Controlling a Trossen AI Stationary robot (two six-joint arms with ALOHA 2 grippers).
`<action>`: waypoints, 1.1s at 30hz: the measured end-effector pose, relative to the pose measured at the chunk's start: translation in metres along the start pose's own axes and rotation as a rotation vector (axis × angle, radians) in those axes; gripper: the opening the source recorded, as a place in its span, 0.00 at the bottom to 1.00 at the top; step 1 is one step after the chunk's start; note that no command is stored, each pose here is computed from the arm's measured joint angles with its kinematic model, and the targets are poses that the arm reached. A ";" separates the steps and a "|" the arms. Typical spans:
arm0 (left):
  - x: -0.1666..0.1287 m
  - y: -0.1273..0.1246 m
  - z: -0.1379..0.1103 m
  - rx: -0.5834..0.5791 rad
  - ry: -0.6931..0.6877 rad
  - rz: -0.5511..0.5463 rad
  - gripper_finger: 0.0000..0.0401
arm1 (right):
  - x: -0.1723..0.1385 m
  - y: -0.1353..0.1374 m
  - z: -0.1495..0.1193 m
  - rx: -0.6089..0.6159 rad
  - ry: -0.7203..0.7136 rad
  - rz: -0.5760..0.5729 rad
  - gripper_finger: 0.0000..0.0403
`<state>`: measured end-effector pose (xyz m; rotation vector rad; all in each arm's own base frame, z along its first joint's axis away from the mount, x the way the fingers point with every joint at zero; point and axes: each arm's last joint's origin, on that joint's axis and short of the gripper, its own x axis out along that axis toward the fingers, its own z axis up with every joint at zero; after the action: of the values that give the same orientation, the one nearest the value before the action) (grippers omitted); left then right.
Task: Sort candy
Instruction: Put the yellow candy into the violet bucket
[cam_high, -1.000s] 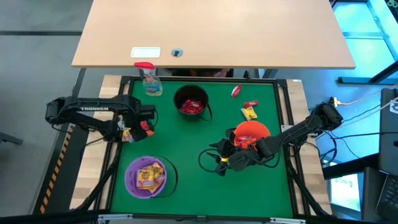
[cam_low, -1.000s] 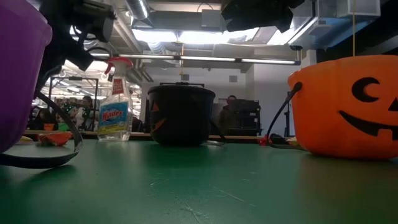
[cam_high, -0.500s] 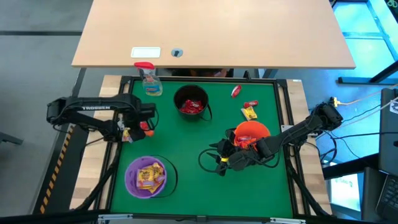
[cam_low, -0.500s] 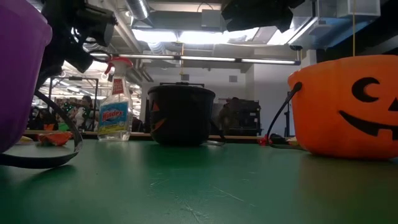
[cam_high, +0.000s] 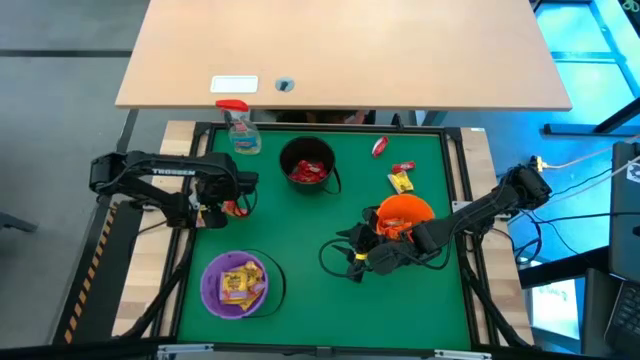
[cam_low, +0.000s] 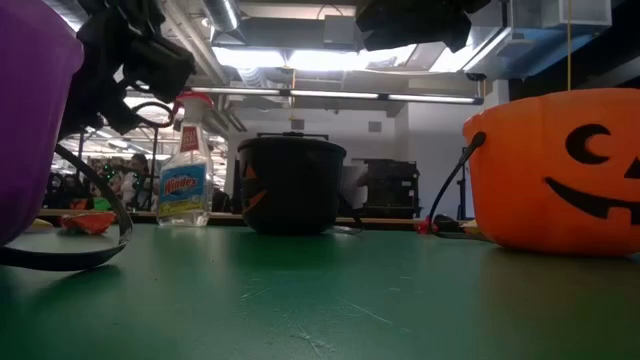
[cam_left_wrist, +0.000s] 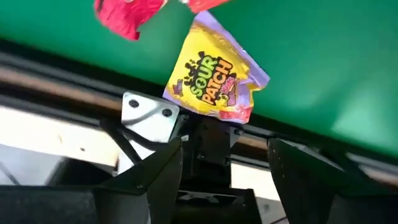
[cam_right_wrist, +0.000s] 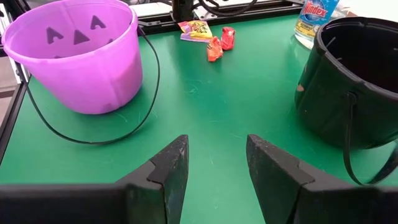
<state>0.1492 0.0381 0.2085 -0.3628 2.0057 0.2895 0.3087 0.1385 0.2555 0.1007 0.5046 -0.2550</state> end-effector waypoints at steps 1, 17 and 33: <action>0.001 0.000 0.001 0.032 0.005 0.001 0.55 | 0.000 0.000 0.000 0.000 0.000 0.000 0.39; -0.003 0.005 0.015 -0.195 -0.063 -0.215 0.55 | 0.000 0.000 0.000 0.002 0.000 -0.004 0.39; 0.024 -0.002 0.015 -0.036 0.097 -0.034 0.55 | 0.000 0.000 -0.001 -0.001 0.012 0.009 0.39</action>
<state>0.1523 0.0388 0.1804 -0.4409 2.0895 0.2912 0.3083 0.1386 0.2548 0.1031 0.5160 -0.2457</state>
